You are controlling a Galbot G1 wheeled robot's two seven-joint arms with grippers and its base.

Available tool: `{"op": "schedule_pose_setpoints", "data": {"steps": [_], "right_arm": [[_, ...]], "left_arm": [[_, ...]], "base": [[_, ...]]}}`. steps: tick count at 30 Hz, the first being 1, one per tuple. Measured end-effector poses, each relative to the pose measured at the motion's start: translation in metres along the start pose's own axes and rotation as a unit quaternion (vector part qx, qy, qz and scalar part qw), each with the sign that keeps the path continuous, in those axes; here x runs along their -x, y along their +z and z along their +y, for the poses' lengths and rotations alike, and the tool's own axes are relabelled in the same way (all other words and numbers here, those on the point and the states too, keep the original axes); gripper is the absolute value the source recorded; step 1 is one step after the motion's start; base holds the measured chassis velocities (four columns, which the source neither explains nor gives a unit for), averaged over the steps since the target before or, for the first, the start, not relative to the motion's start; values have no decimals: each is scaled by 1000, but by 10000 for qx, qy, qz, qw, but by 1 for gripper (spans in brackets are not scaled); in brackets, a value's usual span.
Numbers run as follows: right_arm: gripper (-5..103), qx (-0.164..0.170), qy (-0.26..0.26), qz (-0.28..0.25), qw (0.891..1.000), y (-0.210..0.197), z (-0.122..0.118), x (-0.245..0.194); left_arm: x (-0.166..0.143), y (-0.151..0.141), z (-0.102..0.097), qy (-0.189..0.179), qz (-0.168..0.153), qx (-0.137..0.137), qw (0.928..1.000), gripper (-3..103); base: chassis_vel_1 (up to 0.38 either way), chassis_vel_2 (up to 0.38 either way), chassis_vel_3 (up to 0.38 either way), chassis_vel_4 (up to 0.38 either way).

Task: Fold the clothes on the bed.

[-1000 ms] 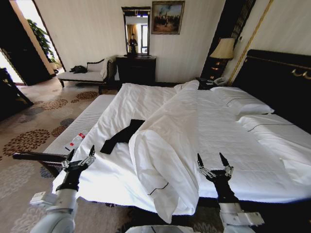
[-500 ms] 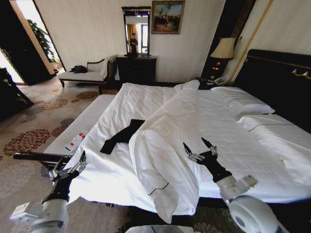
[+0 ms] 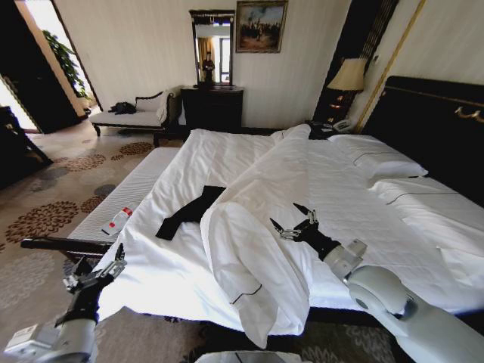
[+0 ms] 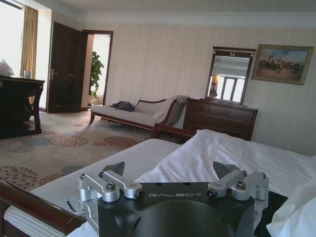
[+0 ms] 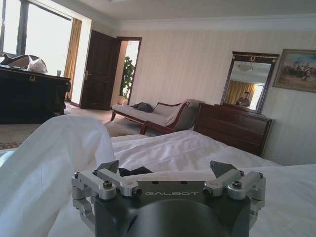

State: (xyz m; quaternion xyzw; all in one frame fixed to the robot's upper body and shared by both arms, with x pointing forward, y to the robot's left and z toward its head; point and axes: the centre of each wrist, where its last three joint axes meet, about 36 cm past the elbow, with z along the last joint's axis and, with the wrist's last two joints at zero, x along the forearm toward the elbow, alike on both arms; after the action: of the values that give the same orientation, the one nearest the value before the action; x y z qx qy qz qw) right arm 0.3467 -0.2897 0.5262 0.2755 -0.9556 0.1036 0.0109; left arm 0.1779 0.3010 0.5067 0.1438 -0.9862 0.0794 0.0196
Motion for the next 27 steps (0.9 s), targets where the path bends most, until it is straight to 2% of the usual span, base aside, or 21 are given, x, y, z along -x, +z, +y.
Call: {"op": "schedule_pose_setpoints", "data": {"steps": [4,9,17,21,27], "right_arm": [[100,21,-126,84,9999,-6,2,12],[100,-137,-353,201,9991,-12,6,39],[100,-53,-507,248,9984,-13,8,79],[100,137,-686,278,9972,-12,23,108],[100,200,-956,436,9943,-8,46,135]], "left_arm": [[-1,0,0,-26,1,13,10000,100],[-1,0,2,-117,-28,5,9999,100],[-2,0,3,-180,-28,-7,9998,100],[-2,0,3,-211,-48,-21,9998,100],[-1,-2,6,-262,-110,-36,9996,100]], "base": [[0,0,0,0],[0,0,0,0],[0,0,0,0],[0,0,0,0],[0,0,0,0]]}}
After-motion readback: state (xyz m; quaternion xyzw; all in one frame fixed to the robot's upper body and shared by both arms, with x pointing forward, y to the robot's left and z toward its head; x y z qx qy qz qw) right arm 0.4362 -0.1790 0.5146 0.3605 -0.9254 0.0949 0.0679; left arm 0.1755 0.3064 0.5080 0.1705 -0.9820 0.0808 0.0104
